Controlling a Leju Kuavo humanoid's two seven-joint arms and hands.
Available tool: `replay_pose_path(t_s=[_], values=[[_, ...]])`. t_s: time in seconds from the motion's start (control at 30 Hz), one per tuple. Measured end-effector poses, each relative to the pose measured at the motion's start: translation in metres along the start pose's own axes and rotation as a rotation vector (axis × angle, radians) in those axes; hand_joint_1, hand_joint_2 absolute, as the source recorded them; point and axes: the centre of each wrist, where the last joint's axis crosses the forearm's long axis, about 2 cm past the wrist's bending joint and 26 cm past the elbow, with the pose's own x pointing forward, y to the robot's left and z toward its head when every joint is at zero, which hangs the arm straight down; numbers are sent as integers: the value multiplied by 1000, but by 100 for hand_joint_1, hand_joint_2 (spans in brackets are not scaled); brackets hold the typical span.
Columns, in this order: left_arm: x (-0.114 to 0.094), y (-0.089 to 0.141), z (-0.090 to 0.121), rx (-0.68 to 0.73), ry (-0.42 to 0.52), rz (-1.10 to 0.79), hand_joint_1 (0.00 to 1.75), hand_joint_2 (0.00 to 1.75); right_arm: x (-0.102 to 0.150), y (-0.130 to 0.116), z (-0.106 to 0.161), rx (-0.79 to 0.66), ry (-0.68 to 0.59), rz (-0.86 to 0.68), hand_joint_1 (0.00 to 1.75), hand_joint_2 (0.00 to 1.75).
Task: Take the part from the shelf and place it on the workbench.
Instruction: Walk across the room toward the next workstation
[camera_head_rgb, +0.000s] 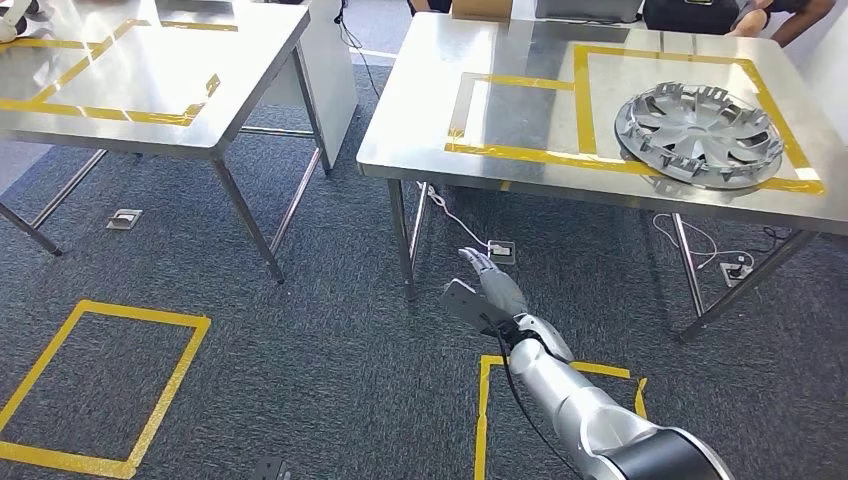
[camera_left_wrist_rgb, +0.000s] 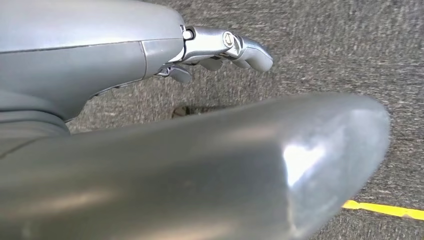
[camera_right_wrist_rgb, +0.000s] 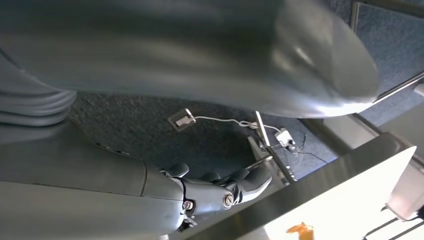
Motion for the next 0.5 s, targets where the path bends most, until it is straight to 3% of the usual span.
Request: replay_pose_path(t_s=[0.5], values=[[-8,4,5,26,11,28,0,0,-63,57,74,78,364,-109,0,0]])
